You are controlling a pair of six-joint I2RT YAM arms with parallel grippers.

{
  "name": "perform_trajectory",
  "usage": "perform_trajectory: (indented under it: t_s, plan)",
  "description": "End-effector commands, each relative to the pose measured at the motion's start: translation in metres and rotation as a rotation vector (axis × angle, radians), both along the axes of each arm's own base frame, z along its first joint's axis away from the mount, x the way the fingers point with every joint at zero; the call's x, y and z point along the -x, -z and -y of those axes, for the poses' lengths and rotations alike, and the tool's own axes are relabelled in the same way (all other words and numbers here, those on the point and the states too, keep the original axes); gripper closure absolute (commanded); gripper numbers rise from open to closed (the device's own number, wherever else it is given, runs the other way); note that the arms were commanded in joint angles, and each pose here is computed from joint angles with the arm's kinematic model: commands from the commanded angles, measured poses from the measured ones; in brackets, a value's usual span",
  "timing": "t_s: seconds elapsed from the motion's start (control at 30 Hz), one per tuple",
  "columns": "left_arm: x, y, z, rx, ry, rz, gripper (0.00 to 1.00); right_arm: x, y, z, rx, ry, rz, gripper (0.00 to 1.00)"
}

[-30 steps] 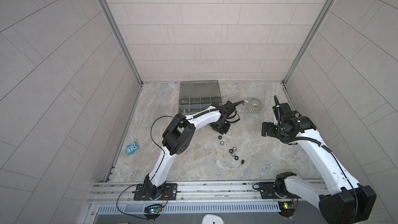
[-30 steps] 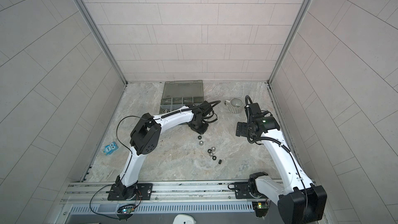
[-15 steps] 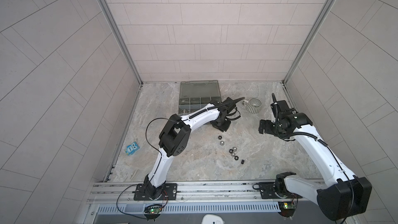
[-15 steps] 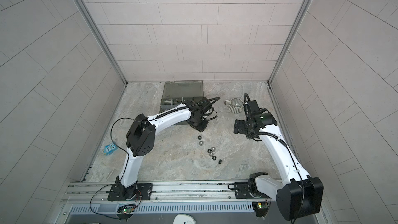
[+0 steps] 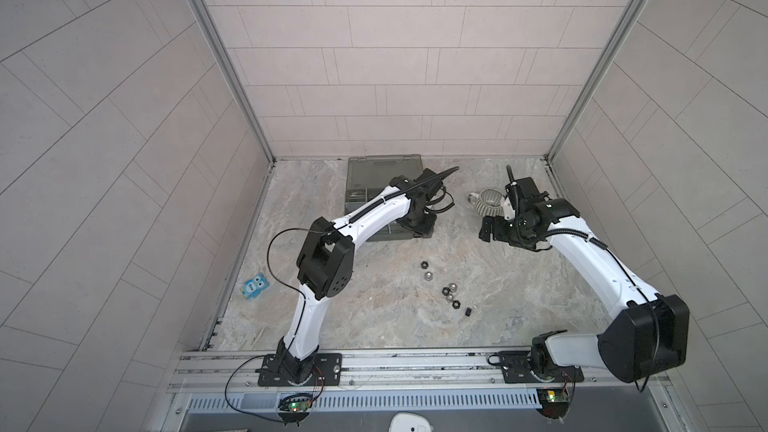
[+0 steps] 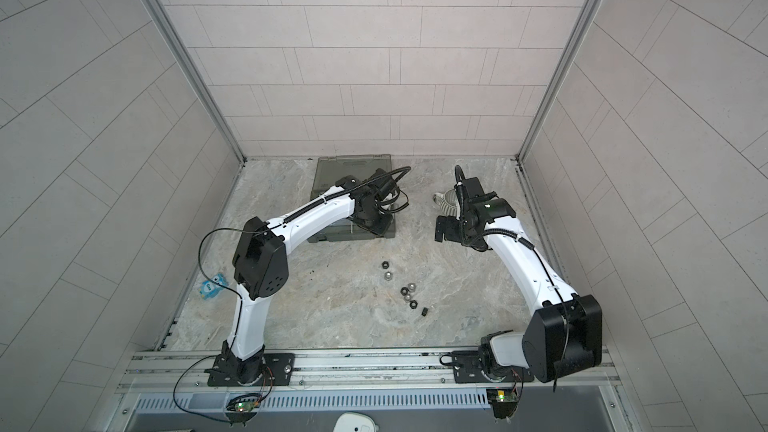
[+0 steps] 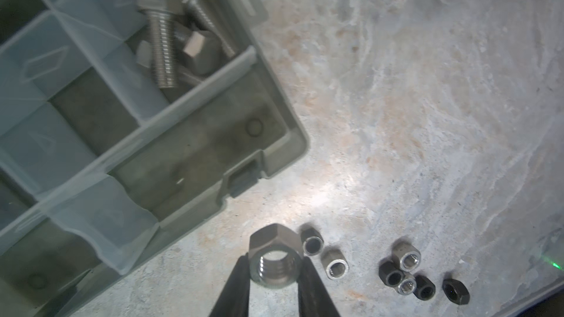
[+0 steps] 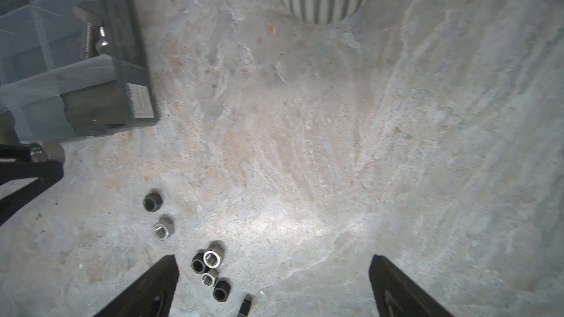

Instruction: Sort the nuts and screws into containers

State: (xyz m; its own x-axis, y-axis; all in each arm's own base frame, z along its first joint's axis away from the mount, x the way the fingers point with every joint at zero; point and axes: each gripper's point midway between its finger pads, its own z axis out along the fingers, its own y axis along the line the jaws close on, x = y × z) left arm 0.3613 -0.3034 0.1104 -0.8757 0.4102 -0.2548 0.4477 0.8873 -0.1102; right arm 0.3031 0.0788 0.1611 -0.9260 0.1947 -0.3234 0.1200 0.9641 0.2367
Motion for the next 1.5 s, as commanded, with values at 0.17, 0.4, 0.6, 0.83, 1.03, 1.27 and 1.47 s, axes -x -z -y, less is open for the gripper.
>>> perform_trajectory:
  t_s: [0.17,0.4,0.6,0.83,1.03,1.27,1.47]
  plan:
    - [-0.041,-0.031,-0.045,0.029,-0.112,0.074,0.8,-0.046,-0.016,-0.059,-0.171,-0.146,0.051,0.01]
    - [-0.063,-0.029,-0.075,0.018,-0.183,0.086,0.8,-0.074,-0.008,-0.1,-0.182,-0.284,-0.063,0.01]
    - [-0.075,-0.026,-0.093,0.02,-0.229,0.083,0.8,-0.092,-0.006,-0.116,-0.173,-0.328,-0.093,0.01]
    - [-0.083,-0.016,-0.107,0.001,-0.252,0.066,0.8,-0.103,-0.003,-0.12,-0.17,-0.332,-0.107,0.01]
    - [-0.088,-0.007,-0.116,0.004,-0.274,0.045,0.8,-0.106,-0.005,-0.118,-0.152,-0.33,-0.097,0.01]
    - [-0.088,0.002,-0.118,0.008,-0.287,0.025,0.8,-0.11,-0.007,-0.116,-0.14,-0.323,-0.095,0.01]
    - [-0.087,0.01,-0.118,0.01,-0.289,0.009,0.77,-0.11,-0.007,-0.115,-0.134,-0.321,-0.098,0.01]
